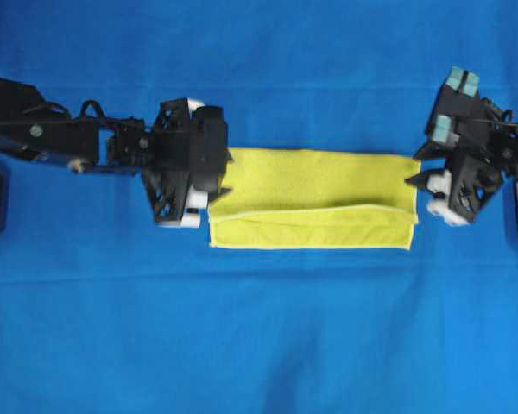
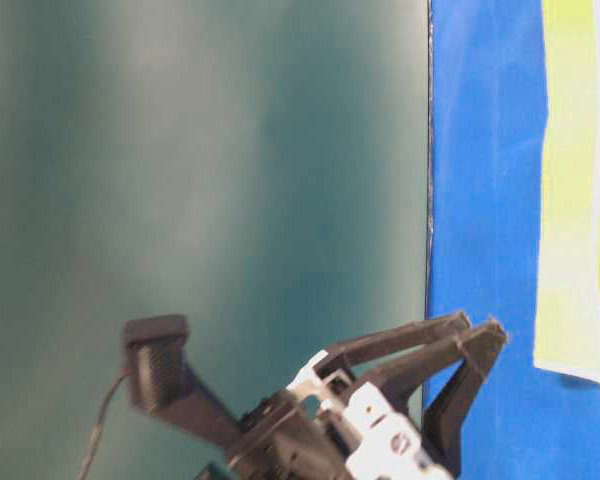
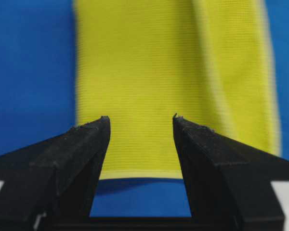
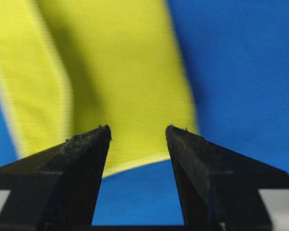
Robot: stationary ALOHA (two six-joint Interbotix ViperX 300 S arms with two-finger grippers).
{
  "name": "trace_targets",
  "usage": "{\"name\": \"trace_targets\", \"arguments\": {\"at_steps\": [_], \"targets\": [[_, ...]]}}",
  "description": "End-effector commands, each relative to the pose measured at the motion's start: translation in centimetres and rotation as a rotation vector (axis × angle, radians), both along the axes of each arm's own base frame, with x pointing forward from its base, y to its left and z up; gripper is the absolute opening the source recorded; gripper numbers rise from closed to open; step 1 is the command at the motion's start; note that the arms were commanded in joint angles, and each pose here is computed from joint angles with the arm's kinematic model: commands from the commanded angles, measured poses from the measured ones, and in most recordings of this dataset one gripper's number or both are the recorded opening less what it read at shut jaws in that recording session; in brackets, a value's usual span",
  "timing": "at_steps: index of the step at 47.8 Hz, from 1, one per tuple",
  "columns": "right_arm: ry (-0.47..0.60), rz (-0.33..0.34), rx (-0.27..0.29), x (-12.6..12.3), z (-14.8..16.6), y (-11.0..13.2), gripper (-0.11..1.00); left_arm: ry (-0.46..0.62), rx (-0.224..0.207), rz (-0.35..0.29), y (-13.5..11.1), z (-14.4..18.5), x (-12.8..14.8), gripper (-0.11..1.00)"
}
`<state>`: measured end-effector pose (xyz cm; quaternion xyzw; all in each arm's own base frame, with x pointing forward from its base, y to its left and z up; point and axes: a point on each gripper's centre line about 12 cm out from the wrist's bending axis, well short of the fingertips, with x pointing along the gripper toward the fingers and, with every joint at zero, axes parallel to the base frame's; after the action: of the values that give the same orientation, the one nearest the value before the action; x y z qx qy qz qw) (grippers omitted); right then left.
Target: Fold the yellow towel.
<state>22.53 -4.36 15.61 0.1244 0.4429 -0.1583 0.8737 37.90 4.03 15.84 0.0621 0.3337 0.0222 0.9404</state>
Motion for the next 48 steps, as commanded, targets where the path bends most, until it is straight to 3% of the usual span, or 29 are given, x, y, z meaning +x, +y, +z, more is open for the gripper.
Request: {"name": "trace_targets", "arguments": {"at_steps": [1, 23, 42, 48], "targets": [[0.020, -0.017, -0.014, 0.3, -0.6, -0.9, 0.56, -0.038, 0.004, 0.018, 0.8, 0.5, 0.9, 0.53], [0.093, -0.085, 0.008, 1.0, -5.5, -3.9, 0.55, 0.053, -0.001, 0.112, 4.8, -5.4, 1.2, 0.53], [0.108, -0.089, 0.015, 0.9, -5.8, -3.8, 0.55, 0.076, -0.011, 0.115, 4.7, -6.0, 1.0, 0.52], [0.108, -0.077, 0.016, 0.9, -5.8, -3.5, 0.47, 0.108, -0.012, 0.099, 4.2, -6.2, 1.0, 0.46]]}}
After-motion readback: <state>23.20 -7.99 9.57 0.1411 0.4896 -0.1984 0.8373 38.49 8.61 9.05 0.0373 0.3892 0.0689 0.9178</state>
